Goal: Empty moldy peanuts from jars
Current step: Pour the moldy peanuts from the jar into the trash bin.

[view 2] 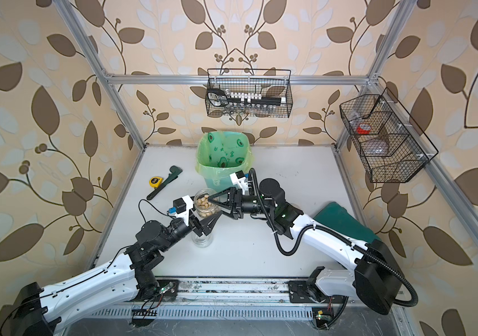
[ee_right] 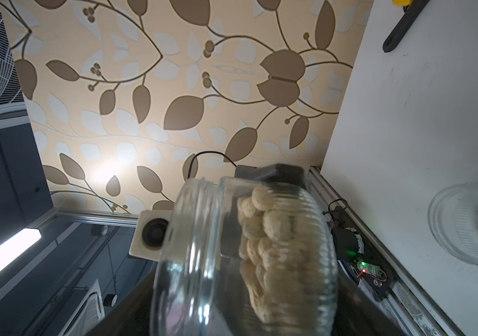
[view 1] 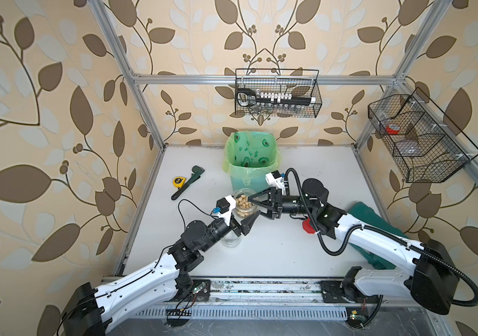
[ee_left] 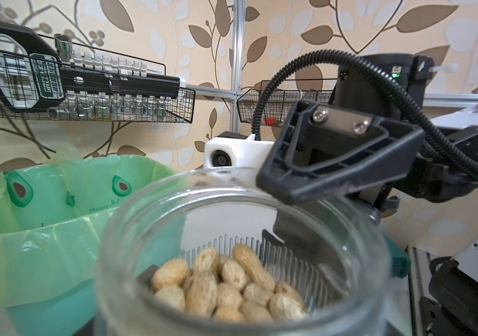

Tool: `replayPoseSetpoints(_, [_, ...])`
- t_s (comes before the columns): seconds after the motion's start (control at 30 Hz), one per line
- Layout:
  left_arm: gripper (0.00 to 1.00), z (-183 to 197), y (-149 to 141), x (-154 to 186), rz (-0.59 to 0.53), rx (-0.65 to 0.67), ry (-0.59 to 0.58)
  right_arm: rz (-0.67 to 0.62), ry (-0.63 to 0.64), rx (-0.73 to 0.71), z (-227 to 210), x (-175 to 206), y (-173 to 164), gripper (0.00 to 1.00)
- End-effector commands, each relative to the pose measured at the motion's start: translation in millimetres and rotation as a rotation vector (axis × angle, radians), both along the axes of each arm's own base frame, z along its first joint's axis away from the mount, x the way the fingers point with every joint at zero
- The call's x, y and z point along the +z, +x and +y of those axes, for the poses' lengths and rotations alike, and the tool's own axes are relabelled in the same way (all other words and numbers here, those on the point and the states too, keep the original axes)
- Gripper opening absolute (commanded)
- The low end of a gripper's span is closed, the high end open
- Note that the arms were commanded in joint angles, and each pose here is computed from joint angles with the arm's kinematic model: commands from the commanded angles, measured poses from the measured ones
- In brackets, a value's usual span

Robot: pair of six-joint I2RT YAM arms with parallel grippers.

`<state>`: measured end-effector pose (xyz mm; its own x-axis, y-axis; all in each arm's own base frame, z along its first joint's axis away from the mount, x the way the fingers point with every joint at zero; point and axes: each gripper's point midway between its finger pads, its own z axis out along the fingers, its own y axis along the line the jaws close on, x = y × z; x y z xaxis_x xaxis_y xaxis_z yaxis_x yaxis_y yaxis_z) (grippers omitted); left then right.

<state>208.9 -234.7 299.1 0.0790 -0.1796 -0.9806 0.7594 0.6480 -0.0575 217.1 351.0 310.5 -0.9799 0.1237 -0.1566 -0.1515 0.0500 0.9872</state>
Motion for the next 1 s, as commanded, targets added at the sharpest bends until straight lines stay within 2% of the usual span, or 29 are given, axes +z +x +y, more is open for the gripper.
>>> replayPoseSetpoints(0.0, [0.0,7,1,21,-0.054,0.032,-0.043,-0.045,0.047,0.002,2,25,3,0.78])
replayPoseSetpoints(0.2, [0.0,5,3,16,-0.046,0.036,-0.027,-0.032,0.026,0.021,6,26,8,0.89])
replayPoseSetpoints(0.47, [0.0,3,4,14,-0.04,0.038,-0.012,-0.021,0.013,0.026,8,22,9,0.76])
replayPoseSetpoints(0.8, [0.0,2,6,12,-0.033,0.037,-0.002,-0.023,-0.004,0.04,11,20,11,0.73])
replayPoseSetpoints(0.97, [0.0,0,7,11,-0.028,0.035,0.003,-0.034,0.001,0.038,10,22,10,0.66])
